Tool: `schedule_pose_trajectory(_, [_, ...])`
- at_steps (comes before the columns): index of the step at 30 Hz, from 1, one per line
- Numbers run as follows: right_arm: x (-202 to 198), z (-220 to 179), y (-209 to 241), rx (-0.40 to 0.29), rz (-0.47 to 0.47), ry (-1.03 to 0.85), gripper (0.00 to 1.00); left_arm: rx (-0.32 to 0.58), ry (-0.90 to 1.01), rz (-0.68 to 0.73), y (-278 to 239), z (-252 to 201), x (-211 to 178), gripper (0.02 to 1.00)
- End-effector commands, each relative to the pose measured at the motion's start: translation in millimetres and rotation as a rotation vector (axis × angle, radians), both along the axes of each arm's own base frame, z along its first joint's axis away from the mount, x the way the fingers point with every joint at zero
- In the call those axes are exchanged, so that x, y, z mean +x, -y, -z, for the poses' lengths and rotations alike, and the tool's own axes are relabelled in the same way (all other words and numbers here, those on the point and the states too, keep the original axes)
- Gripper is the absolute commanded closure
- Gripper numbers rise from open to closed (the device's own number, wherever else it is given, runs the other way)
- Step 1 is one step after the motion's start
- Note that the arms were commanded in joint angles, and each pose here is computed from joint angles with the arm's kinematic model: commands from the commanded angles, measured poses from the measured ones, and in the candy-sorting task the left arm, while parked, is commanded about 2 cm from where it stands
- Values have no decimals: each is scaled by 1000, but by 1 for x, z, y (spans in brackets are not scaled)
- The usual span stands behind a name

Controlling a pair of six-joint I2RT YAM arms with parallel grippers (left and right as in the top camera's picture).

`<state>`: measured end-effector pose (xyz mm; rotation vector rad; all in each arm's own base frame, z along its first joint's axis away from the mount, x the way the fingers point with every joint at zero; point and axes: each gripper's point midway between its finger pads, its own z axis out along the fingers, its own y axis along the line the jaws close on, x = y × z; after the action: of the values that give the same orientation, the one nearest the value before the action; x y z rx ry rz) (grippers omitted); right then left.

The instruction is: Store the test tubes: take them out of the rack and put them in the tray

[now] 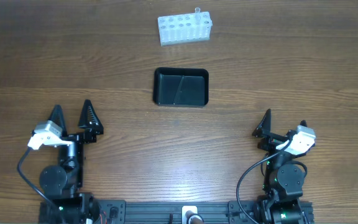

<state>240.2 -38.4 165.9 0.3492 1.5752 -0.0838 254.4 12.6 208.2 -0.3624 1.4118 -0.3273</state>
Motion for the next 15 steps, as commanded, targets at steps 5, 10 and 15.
schedule_pose_trajectory(5, [0,1,1,-2,4,1,12,-11,-129,8,1,35,-8,20])
schedule_pose_trajectory(10, [0,1,1,-2,4,0,7,13,-196,9,2,52,-9,20])
schedule_pose_trajectory(15, [0,1,1,-2,4,1,9,126,-202,8,2,52,-9,20])
